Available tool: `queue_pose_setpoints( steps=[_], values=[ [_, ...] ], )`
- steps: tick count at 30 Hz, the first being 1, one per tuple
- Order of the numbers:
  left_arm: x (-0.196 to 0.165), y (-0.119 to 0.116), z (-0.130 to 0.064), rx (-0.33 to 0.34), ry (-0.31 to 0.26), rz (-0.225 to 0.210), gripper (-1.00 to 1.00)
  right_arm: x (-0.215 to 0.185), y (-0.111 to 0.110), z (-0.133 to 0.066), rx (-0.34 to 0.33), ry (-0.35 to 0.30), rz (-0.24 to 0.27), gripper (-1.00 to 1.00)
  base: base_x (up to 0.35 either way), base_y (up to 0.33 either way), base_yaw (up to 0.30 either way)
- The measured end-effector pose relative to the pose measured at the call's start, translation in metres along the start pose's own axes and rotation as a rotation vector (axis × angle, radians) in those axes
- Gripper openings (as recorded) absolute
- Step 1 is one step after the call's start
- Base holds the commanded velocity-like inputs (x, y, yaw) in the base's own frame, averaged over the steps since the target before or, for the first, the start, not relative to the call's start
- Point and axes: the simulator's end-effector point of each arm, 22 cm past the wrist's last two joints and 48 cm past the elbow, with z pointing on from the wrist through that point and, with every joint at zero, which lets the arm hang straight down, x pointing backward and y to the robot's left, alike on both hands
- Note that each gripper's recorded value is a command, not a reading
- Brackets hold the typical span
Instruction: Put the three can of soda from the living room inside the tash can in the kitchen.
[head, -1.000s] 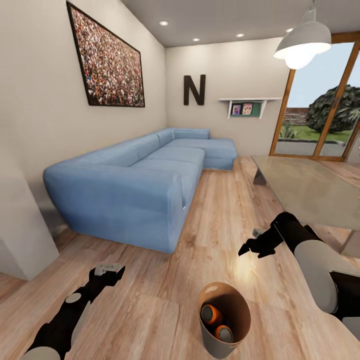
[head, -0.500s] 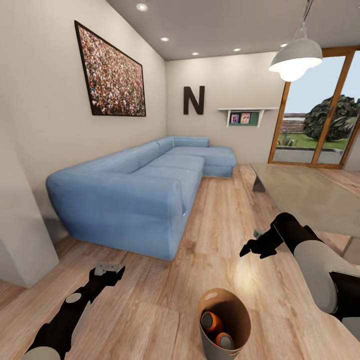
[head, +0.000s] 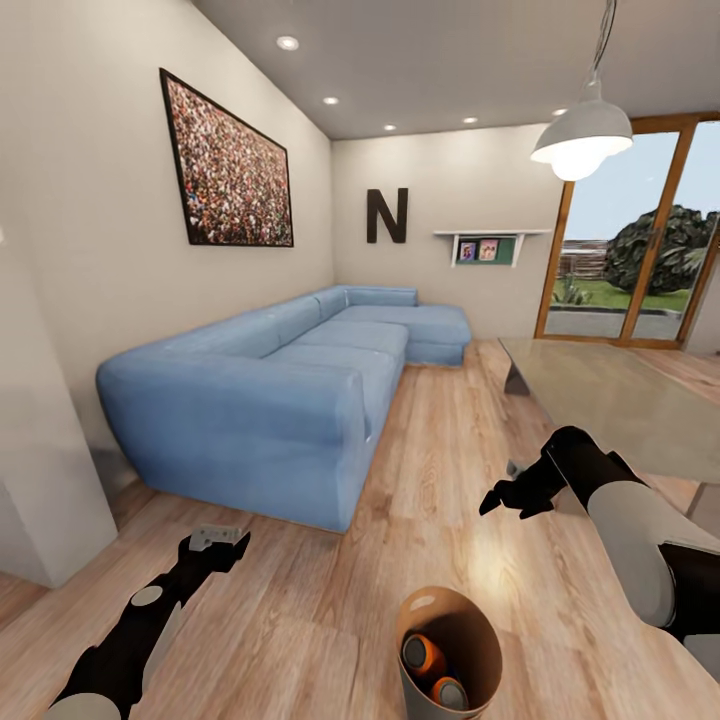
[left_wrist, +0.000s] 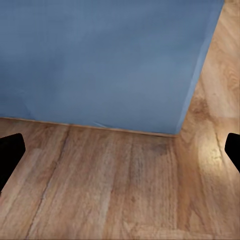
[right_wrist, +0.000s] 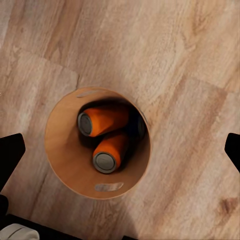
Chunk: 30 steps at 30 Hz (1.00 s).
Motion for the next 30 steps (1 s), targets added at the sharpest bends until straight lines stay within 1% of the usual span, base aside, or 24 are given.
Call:
queue_pose_setpoints(
  steps=[16, 17, 19, 20, 25, 30],
  values=[
    [-0.024, 0.002, -0.008, -0.006, -0.039, 0.001, 1.0, -0.005, 0.008, -0.023, 0.001, -0.037, -0.012, 1.0, 0.0, 0.0, 0.0],
    [-0.026, 0.013, -0.009, -0.062, -0.044, -0.003, 1.0, -0.005, 0.008, -0.024, 0.003, -0.039, -0.013, 1.0, 0.0, 0.0, 0.0],
    [-0.03, 0.018, -0.01, -0.083, -0.049, -0.005, 1.0, -0.005, 0.008, -0.027, 0.004, -0.042, -0.015, 1.0, 0.0, 0.0, 0.0],
    [-0.029, 0.02, -0.01, -0.096, -0.05, -0.006, 1.0, -0.004, 0.008, -0.025, 0.005, -0.038, -0.014, 1.0, 0.0, 0.0, 0.0],
    [-0.026, 0.024, -0.009, -0.113, -0.045, -0.007, 1.0, 0.001, 0.005, -0.017, 0.005, -0.026, -0.01, 1.0, 0.0, 0.0, 0.0],
    [-0.031, 0.025, -0.012, -0.119, -0.049, 0.002, 1.0, 0.0, 0.008, -0.024, 0.005, -0.037, -0.014, 1.0, 0.0, 0.0, 0.0]
  ],
)
